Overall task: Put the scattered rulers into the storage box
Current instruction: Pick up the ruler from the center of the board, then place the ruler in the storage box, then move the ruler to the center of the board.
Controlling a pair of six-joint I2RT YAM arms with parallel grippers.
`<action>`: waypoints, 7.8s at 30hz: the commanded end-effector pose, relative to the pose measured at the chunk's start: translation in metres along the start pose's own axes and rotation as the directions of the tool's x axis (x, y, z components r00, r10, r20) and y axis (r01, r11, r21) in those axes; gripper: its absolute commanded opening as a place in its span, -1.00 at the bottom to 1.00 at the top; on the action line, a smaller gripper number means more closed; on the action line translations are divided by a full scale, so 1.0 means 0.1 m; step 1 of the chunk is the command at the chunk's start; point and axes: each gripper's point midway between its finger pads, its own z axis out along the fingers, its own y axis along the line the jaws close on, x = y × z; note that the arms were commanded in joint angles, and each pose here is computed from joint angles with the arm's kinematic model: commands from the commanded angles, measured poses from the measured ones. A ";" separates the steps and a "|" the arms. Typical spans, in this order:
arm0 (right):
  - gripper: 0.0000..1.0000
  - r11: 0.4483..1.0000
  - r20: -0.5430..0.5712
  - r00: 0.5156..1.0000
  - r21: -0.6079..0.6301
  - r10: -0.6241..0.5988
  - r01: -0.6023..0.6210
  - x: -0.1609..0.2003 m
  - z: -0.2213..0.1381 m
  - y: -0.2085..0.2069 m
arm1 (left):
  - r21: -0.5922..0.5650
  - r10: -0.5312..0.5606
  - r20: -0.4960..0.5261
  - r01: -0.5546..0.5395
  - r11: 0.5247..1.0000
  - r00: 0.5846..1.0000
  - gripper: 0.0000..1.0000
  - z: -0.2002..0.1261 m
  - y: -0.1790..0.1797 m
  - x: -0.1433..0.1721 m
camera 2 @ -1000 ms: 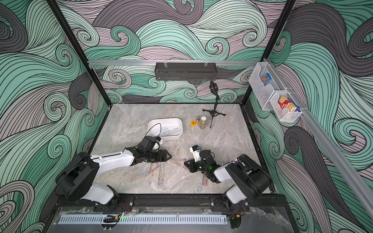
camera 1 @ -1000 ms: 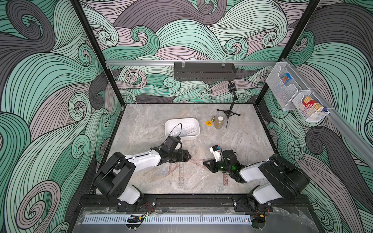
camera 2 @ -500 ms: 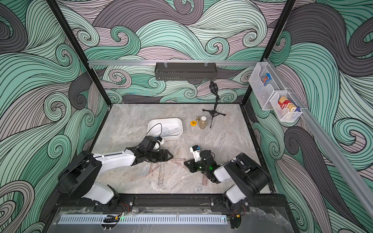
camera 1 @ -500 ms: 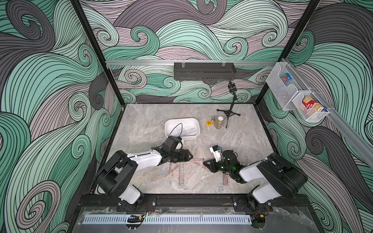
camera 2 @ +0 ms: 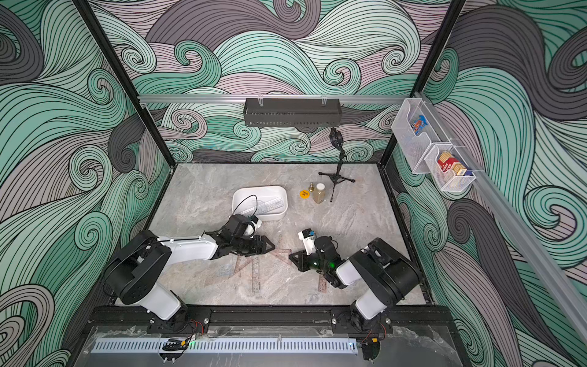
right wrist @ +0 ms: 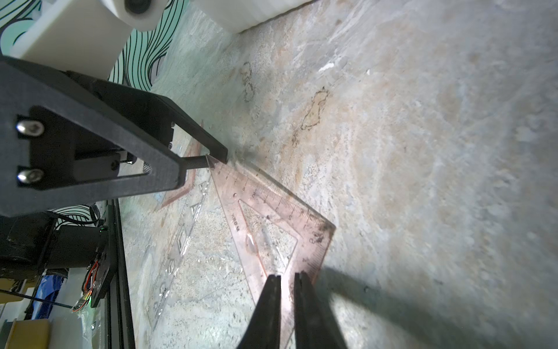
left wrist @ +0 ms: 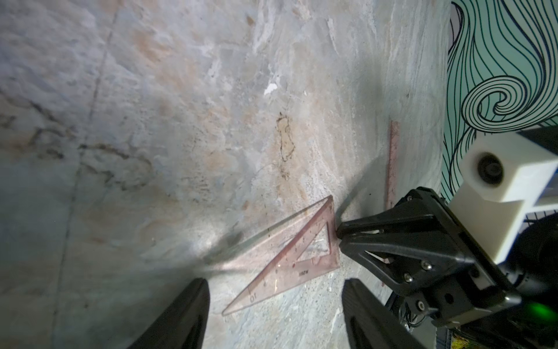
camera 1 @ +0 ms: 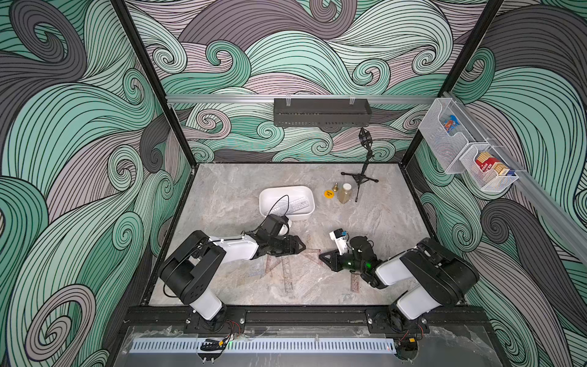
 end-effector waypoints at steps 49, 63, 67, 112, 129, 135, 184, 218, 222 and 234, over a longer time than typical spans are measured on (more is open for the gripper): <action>-0.46 0.755 0.131 0.939 -0.634 0.318 -0.167 -1.35 -0.95 1.11 | 0.523 -0.058 0.188 -0.050 0.851 0.981 -1.00 -1.16 -1.12 -0.62; -1.00 0.832 0.122 0.950 -0.523 0.287 -0.184 -1.48 -0.68 0.93 | 0.465 -0.017 0.216 -0.088 0.881 0.976 -0.90 -1.16 -1.00 -0.66; -1.00 0.912 0.138 0.964 -0.379 0.226 -0.159 -1.66 -0.45 0.71 | 0.355 0.014 0.264 -0.111 0.928 0.964 0.09 -1.23 -0.78 -0.78; -0.14 0.991 -0.005 0.991 0.001 -0.133 0.133 -2.69 1.36 0.47 | -0.043 0.065 0.311 -0.054 0.998 0.948 0.50 -1.28 0.12 -1.02; 0.25 0.766 0.149 0.978 0.608 0.149 -0.210 -0.64 -0.91 -0.53 | 0.084 0.104 0.207 -0.123 0.989 0.973 0.51 -0.85 -0.52 -0.43; 0.22 0.692 0.239 0.934 0.627 0.265 -0.357 -0.16 -1.18 -0.72 | 0.079 0.115 0.176 -0.130 0.988 0.978 0.51 -0.74 -0.55 -0.32; 0.08 0.874 -0.117 0.947 0.433 0.299 -0.222 0.42 -0.63 -0.13 | 0.058 0.117 0.143 -0.127 0.990 0.983 0.52 -0.72 -0.35 -0.24; -0.08 0.989 -0.092 0.986 -0.030 0.140 -0.144 -0.01 -0.03 0.56 | 0.127 0.063 0.055 -0.070 0.989 0.996 0.00 -0.39 -0.37 -0.11; -0.10 0.985 0.042 0.990 -0.110 0.138 -0.133 -0.31 -0.25 0.53 | 0.187 0.049 0.036 -0.055 0.981 0.998 -0.34 -0.21 -0.50 -0.02; -0.23 0.971 0.009 0.981 -0.140 0.196 -0.193 -0.30 -0.22 0.27 | 0.216 0.032 -0.037 -0.023 0.976 0.999 -0.69 0.20 -0.59 0.08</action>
